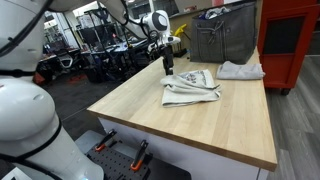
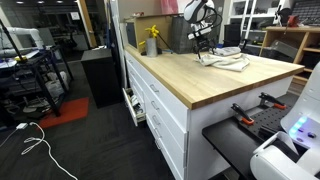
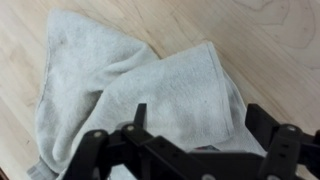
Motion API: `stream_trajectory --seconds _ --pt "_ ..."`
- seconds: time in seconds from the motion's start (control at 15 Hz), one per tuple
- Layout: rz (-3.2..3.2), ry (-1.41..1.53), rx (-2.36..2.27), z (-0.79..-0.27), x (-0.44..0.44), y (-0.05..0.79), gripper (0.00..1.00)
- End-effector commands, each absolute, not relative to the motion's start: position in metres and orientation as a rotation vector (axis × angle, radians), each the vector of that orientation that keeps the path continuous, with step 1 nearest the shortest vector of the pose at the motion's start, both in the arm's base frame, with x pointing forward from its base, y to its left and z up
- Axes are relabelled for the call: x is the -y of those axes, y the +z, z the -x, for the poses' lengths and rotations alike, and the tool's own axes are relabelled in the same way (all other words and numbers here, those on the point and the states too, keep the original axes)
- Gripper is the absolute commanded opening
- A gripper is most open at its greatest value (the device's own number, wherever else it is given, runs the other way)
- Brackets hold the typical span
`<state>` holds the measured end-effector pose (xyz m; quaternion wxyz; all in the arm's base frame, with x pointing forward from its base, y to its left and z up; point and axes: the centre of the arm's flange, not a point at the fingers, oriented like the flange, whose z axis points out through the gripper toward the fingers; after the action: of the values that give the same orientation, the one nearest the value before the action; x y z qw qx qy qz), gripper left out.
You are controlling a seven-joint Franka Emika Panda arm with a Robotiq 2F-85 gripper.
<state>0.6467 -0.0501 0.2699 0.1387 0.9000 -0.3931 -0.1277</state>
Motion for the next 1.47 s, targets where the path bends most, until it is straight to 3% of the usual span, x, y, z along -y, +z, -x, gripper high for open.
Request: stream_trajectory --seconds 0.0,0.07,0.13,0.27,0.73,0.87,1.4 --pt "-2.597 -0.325 1.107 -0.648 0.058 0.268 1.00" --pt "-2.591 -0.321 1.100 -0.647 0.060 0.266 1.00" --pt "-2.587 -0.314 1.097 -0.647 0.060 0.265 0.75" --pt "-2.582 -0.302 1.092 -0.647 0.062 0.263 0.66" --pt "-2.570 -0.276 1.106 -0.641 0.070 0.268 0.12" --pt "-2.562 -0.254 1.115 -0.637 0.075 0.276 0.00" --pt "-2.506 -0.116 1.286 -0.653 0.098 0.330 0.01"
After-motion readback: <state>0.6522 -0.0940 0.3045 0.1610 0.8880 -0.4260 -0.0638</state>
